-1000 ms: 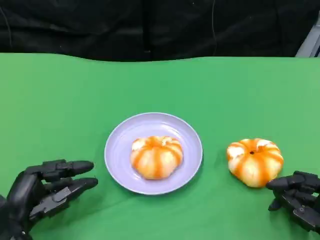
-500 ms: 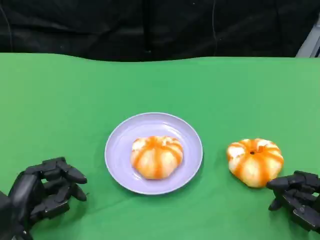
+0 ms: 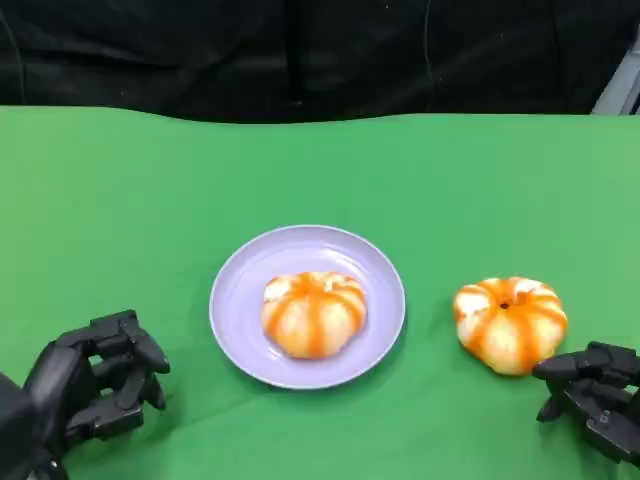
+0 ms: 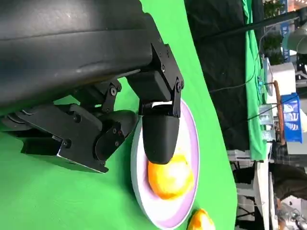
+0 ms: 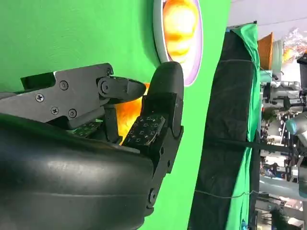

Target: Grasp the bread from the table and place it into the plate.

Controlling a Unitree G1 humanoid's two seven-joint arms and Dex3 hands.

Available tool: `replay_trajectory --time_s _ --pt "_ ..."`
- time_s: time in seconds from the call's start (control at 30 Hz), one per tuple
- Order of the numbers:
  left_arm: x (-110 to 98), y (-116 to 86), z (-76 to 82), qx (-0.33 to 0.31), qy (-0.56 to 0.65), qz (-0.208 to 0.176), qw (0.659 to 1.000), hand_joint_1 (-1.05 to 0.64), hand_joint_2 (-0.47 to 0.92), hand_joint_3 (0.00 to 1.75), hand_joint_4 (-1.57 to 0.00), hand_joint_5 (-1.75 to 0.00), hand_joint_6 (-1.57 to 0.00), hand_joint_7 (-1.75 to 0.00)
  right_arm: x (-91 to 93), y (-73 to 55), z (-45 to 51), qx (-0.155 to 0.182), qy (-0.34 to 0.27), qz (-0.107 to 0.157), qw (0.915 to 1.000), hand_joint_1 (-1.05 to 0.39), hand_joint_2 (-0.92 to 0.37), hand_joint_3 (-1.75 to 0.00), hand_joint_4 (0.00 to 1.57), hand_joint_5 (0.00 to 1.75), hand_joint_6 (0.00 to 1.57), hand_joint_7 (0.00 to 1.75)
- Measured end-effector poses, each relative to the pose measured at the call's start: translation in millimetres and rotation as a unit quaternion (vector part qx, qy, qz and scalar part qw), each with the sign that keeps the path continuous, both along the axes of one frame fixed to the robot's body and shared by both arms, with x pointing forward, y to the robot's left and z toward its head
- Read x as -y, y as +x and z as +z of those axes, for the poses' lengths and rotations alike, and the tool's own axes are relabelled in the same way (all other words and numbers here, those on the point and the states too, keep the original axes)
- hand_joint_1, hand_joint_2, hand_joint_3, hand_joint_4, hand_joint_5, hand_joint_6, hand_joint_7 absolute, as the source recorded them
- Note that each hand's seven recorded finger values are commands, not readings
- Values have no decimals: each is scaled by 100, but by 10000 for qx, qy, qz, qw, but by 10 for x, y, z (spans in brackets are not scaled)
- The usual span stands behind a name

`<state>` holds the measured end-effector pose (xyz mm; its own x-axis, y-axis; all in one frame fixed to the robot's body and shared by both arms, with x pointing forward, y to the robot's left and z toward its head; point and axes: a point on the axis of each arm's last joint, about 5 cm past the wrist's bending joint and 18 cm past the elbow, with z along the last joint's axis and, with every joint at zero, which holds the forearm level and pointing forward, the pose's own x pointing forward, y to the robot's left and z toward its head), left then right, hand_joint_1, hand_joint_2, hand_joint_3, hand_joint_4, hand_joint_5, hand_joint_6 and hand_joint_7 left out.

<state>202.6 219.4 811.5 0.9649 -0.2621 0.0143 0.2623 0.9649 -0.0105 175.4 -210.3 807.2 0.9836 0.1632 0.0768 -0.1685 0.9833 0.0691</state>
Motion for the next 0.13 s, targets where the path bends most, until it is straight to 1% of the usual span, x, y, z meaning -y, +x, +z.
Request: replay_trajectory --time_s 0.13 --pt "8 5 12 91 65 1 9999 4 62 112 -86 -167 -90 -137 5 6 5 10 -10 -15 10000 -2 -92 -37 79 130 103 53"
